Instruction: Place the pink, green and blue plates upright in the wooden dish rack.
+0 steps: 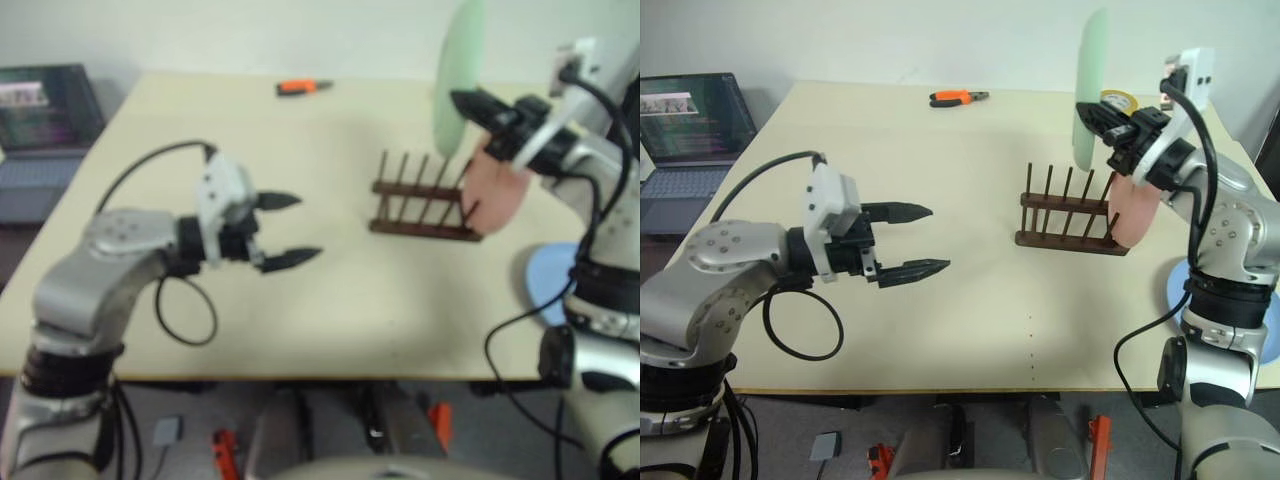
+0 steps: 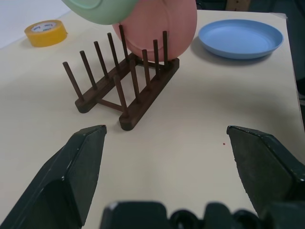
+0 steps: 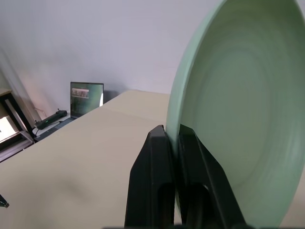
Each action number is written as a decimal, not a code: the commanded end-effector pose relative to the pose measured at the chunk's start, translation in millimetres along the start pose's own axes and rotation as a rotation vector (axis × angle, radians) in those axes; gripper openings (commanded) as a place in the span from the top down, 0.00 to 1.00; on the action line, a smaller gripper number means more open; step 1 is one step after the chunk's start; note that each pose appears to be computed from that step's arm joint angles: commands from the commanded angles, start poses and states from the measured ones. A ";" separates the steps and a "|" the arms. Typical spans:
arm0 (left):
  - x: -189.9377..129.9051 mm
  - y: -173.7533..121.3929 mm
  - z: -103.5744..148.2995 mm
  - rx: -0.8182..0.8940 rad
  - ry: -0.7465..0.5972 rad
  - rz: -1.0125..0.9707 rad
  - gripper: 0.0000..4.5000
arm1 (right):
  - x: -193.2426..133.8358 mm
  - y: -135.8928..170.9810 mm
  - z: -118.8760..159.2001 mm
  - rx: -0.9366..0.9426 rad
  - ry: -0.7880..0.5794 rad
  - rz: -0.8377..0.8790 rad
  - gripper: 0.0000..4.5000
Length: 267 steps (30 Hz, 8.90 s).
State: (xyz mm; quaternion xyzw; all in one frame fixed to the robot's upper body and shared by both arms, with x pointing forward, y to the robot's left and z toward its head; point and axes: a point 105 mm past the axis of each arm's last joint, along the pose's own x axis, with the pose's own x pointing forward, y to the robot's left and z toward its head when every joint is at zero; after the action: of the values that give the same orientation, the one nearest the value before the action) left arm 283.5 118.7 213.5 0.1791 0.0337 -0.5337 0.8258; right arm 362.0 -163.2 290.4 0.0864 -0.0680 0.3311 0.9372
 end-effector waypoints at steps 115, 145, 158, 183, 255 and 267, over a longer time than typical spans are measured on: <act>117.4 -49.8 -4.6 0.112 0.060 -0.260 0.00 | -229.3 -62.4 -152.9 -0.296 1.084 -0.324 0.52; 122.4 -40.4 50.0 0.124 -0.154 -0.252 0.00 | -191.0 -85.8 -38.7 -0.424 0.666 -0.507 0.99; 109.0 -1.1 62.1 0.139 -0.183 -0.120 0.00 | -125.2 -14.1 89.8 -0.577 0.109 -0.293 0.99; 30.1 41.1 8.4 0.055 -0.024 0.267 0.00 | 9.4 59.8 38.1 0.166 -0.250 0.257 0.99; 16.1 39.0 4.6 0.088 0.040 0.249 0.00 | -41.2 48.3 8.6 -0.220 0.102 0.299 0.29; -59.7 52.5 -16.6 0.051 0.117 0.258 0.00 | -179.1 -90.4 -10.0 -0.241 0.471 0.038 0.29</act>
State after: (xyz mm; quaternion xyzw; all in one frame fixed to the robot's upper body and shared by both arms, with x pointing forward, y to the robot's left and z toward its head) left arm 308.9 188.1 211.7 0.2244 0.0696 -0.4158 0.8786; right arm 284.1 -330.0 224.6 -0.0775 0.1252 0.3515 0.9245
